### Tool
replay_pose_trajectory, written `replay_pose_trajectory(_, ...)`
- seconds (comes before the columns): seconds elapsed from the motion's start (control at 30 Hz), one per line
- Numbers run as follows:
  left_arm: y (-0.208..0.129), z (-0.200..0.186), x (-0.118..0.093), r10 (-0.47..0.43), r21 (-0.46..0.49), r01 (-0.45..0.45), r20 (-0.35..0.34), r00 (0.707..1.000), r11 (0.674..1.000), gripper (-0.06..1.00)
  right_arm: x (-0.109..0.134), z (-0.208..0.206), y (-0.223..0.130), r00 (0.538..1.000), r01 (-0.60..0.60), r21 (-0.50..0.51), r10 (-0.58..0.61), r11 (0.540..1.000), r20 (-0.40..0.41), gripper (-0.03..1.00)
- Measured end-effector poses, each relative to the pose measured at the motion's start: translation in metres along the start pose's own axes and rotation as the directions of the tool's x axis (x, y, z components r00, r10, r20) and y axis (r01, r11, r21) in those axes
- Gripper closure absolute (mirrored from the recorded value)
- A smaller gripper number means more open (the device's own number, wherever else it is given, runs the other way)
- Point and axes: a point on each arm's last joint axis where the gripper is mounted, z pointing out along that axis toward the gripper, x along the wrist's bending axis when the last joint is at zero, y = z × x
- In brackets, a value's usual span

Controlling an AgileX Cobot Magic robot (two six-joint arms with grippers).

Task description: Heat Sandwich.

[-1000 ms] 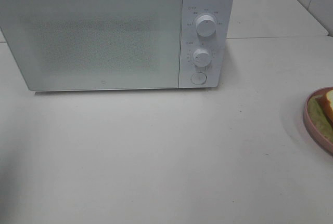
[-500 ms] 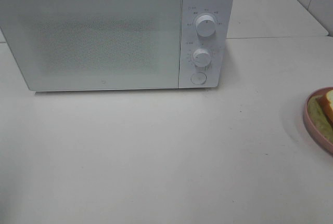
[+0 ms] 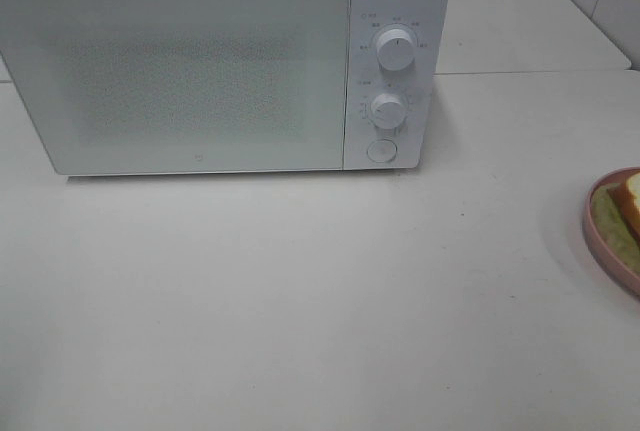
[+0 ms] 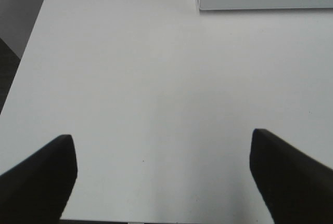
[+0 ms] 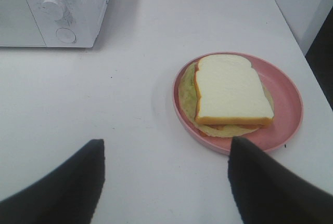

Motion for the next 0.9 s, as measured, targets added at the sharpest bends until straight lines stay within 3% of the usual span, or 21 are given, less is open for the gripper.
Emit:
replay_pose_trajectory(0.23,-0.014,-0.011,-0.001,-0.011,-0.067,0.010,-0.008,1.000,0.998,0.10,0.000,0.000,0.000,1.000,0.000,0.000,0.000,1.000,0.000,0.31)
replay_pose_trajectory(0.33,-0.021,-0.019,0.003,-0.044,-0.133,0.037,-0.049,0.998,0.990,0.10,0.000,0.000,0.000,1.000,0.000,0.000,0.000,1.000,0.000,0.31)
replay_pose_trajectory(0.9,-0.021,-0.020,0.005,-0.061,-0.138,0.051,-0.068,0.996,0.989,0.11,0.000,0.000,0.000,1.000,-0.012,0.000,0.012,1.000,0.000,0.31)
